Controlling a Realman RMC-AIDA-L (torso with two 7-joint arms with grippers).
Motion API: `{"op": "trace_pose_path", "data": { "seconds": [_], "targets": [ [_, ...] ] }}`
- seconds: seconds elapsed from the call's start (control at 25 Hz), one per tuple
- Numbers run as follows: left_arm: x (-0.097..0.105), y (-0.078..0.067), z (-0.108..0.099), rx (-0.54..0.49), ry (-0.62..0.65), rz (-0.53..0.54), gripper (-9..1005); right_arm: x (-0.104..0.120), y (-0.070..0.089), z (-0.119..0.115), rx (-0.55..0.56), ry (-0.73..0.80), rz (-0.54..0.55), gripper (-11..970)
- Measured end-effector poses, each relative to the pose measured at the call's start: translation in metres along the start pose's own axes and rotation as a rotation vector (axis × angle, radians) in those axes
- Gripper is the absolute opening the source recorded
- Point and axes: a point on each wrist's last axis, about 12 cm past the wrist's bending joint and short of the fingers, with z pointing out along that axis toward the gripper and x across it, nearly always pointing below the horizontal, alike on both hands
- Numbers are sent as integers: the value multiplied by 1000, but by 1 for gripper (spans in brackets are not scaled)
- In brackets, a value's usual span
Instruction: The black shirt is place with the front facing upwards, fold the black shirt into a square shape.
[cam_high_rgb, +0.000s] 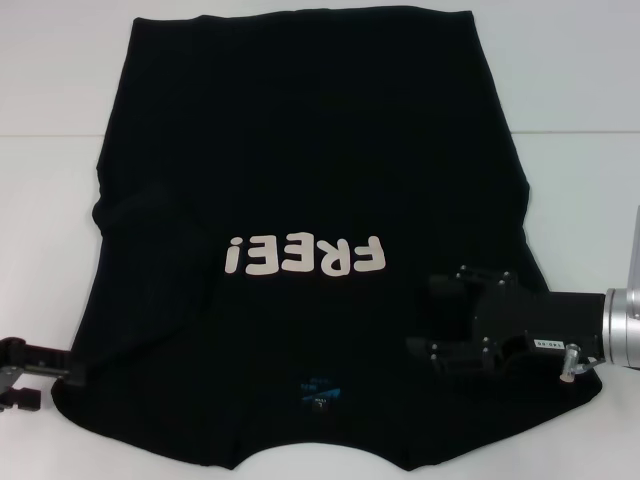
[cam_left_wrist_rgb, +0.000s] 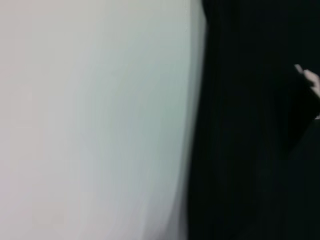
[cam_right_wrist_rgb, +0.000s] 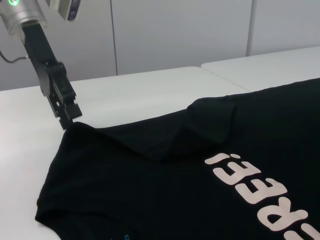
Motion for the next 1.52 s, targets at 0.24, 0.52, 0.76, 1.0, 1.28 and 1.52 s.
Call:
{"op": "trace_pose_path", "data": {
  "seconds": [0.24,0.52,0.76,1.0,1.28,1.52],
  "targets": [
    [-4,-9,13,-53,25,53,812,0,0,-1,1,-4,4,928],
    [-5,-14,17,-67,28,79,810,0,0,-1,2,-7,8,928],
    [-4,-19,17,-99,23,128,725,2,1,-4,5,-12,30,928],
    [-2,-22,20,-134,24,154,498,4,2,-6,4,-14,39,928],
    [0,-24,20,-132,21,174,232,6,5,-8,-1,-15,46,927],
    [0,-25,20,-124,8,189,43,6,4,-14,4,-30,78,927]
  ]
}}
